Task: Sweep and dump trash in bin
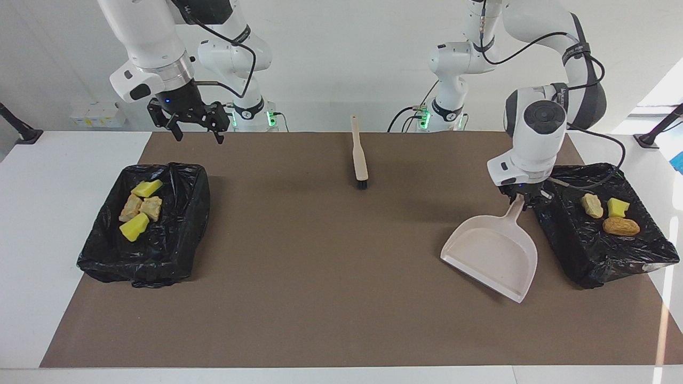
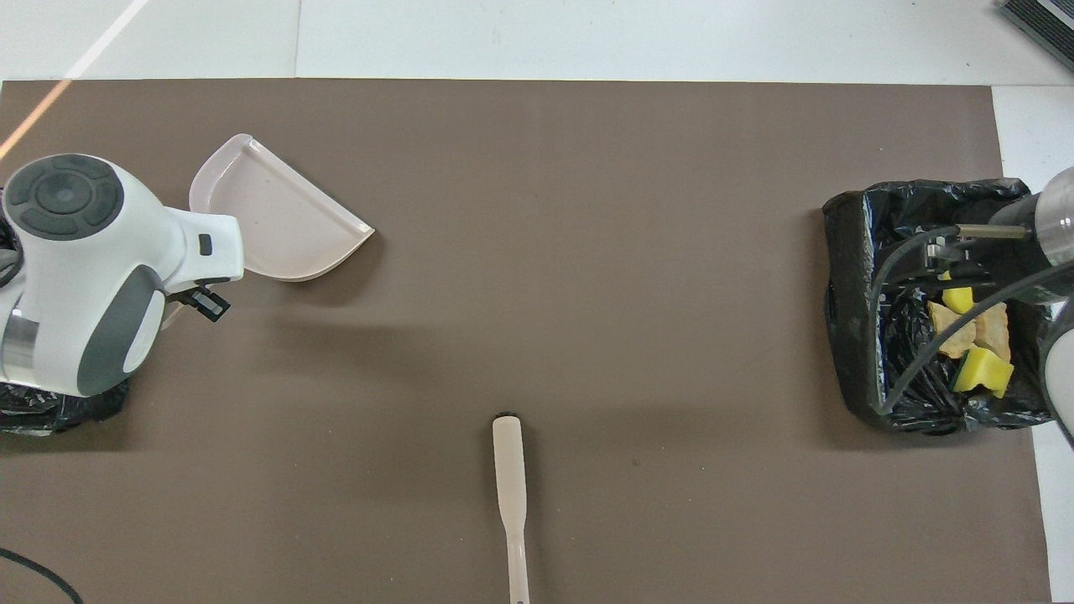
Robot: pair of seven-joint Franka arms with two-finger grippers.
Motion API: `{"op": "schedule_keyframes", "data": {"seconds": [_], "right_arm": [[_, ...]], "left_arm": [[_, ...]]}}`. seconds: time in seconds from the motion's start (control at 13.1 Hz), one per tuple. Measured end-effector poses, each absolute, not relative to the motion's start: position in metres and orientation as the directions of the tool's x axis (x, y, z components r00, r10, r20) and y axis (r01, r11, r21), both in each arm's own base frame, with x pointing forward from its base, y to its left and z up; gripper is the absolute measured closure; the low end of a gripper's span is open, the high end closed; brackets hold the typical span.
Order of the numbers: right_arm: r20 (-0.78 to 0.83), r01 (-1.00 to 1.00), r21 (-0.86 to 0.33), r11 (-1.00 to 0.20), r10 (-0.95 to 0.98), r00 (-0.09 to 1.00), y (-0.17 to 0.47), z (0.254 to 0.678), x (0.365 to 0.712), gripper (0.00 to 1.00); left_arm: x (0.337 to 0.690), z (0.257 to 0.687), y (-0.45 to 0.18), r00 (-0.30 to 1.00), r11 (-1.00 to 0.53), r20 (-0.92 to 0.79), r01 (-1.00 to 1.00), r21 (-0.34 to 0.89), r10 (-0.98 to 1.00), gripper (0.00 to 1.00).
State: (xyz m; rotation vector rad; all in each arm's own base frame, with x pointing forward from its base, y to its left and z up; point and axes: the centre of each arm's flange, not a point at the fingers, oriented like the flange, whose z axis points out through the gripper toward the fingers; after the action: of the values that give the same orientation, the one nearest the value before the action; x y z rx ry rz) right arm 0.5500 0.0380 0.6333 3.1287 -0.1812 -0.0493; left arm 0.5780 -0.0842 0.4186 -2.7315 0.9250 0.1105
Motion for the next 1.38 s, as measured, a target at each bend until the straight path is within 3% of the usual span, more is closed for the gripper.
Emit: {"op": "schedule_keyframes", "data": {"seconds": [0.31, 0.61, 0.92, 1.38], "right_arm": [[-0.034, -0.058, 0.001, -0.998, -0.058, 0.998, 0.037, 0.632, 0.55, 0.0], [-0.037, -0.044, 0.0, -0.999, -0.044, 0.998, 0.037, 0.631, 0.55, 0.0], [-0.037, -0.044, 0.0, -0.999, -0.044, 0.998, 0.037, 0.631, 0.55, 0.0], [-0.045, -0.044, 0.001, -0.999, -0.044, 0.998, 0.037, 0.628, 0.549, 0.0]], "left_arm": [[0.575, 0.422, -0.142, 0.897, -0.888, -0.037, -0.441, -0.129, -0.44, 0.67], [0.556, 0.432, -0.239, 0.935, -0.933, 0.019, -0.351, -0.074, -0.354, 0.67], [0.534, 0.4, -0.332, 0.965, -0.967, 0.066, -0.253, -0.035, -0.255, 0.67], [0.507, 0.363, -0.406, 0.991, -0.993, 0.094, -0.103, 0.057, -0.097, 0.67]]}}
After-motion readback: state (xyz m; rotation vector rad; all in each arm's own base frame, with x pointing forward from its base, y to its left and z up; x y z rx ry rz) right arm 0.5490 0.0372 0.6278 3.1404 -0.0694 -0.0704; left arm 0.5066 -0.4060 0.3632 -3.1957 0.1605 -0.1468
